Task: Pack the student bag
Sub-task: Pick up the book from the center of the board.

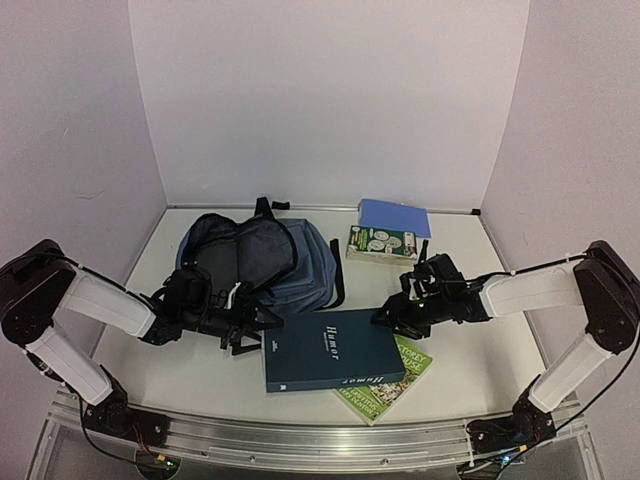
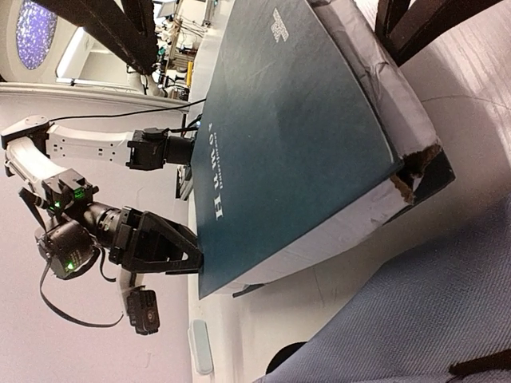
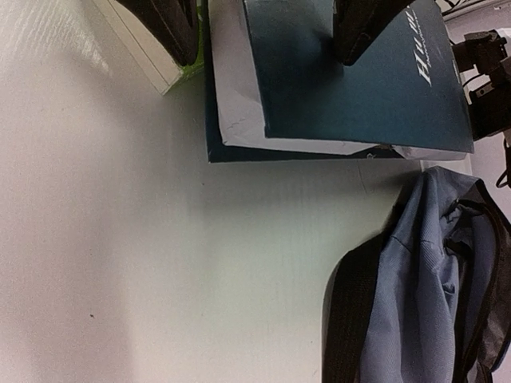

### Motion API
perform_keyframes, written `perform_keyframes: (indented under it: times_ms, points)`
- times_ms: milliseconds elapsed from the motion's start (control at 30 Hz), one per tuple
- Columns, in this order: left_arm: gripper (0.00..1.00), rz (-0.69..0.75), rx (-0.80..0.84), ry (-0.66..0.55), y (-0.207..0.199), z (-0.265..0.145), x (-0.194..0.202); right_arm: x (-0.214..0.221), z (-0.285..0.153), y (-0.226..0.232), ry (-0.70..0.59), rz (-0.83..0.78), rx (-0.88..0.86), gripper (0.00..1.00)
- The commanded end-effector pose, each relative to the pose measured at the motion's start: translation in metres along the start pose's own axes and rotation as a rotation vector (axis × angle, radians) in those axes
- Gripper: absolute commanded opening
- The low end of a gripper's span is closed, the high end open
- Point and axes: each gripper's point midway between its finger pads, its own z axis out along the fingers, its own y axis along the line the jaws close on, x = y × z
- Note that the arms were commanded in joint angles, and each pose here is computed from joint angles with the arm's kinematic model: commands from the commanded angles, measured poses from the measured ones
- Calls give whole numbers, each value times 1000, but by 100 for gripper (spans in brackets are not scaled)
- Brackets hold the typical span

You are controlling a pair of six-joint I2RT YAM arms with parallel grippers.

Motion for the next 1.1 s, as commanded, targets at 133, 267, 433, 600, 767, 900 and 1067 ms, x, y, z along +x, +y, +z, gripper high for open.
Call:
perform_keyframes:
  times_ms: [133,267,433,600,767,900,1067]
  points:
    - [93,126,145,-52,-56,3,-24,12,-15,-3,-12,50,-14,22]
    - [93,132,139,-77,-56,2,-28,7,-21,-7,-56,97,-4,8]
    - [95,48,15,-88,-21,6,-26,4,-28,-24,-122,171,36,0]
    - [99,-23,-125,-139,13,0,-27,6,-34,-42,-160,224,74,0]
    - [100,-47,-160,-125,24,-1,-21,13,-31,-55,-147,239,104,0]
    - [100,-77,-134,-85,25,3,-14,13,-28,-59,-146,243,119,0]
    - [100,-149,-108,-42,35,7,-1,15,-25,-62,-138,255,130,0]
